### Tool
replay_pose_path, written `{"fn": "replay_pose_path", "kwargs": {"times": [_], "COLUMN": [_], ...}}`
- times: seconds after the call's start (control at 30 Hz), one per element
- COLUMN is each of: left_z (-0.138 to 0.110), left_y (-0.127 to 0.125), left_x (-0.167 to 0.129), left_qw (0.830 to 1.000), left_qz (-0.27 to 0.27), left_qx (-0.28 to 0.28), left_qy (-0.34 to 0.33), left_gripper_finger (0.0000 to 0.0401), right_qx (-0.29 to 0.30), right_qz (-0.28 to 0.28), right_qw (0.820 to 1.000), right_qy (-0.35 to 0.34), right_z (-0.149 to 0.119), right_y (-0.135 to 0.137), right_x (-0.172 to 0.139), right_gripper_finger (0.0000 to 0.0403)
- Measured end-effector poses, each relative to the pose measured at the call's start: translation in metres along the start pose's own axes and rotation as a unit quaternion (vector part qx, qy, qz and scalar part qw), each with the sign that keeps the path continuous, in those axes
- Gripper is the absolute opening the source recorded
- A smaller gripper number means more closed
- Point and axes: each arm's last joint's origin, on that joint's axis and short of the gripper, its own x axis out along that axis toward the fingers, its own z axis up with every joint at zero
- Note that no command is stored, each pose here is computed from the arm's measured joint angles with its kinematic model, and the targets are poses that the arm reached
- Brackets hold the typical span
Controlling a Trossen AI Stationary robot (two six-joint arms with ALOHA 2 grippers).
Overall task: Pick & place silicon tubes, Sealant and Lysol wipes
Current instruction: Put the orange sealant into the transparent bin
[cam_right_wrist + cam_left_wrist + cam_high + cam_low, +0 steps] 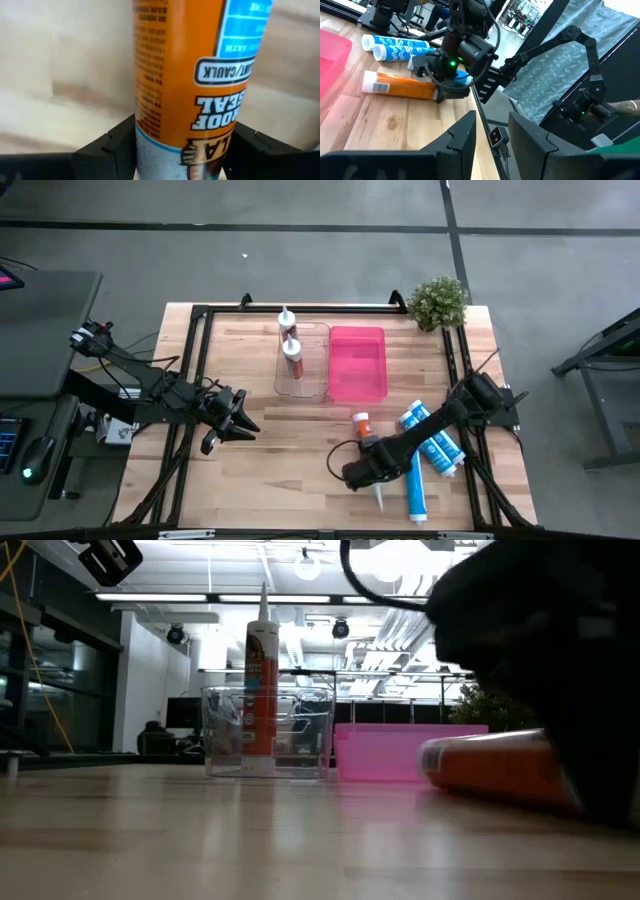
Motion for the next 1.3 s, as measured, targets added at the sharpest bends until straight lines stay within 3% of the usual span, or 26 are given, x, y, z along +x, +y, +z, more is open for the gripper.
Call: {"fn": "replay_pose_path", "kwargs": {"times": [0.47, 0.8, 1.17, 1.3], "left_z": [0.000, 0.002, 0.004, 0.006], "left_y": [0.000, -0.001, -0.001, -0.002], "left_x": [0.000, 0.000, 0.000, 0.009], "left_qw": [1.000, 1.000, 0.999, 0.998], "left_qz": [0.000, -0.001, 0.010, 0.016], "left_qx": [0.000, -0.001, -0.001, 0.033], "left_qy": [-0.001, -0.010, -0.033, -0.057], "left_gripper_finger": [0.0111, 0.0111, 0.0111, 0.0111], "right_qx": [-0.147, -0.227, -0.284, -0.292], "right_qz": [0.085, 0.022, -0.071, -0.049], "right_qw": [0.983, 0.966, 0.927, 0.920], "right_qy": [0.074, 0.123, 0.235, 0.258], "right_z": [-0.047, -0.053, -0.041, -0.033], "right_y": [0.011, 0.010, -0.007, -0.005], "right_x": [-0.055, -0.105, -0.159, -0.175], "right_gripper_finger": [0.0211, 0.0211, 0.0209, 0.0208]}}
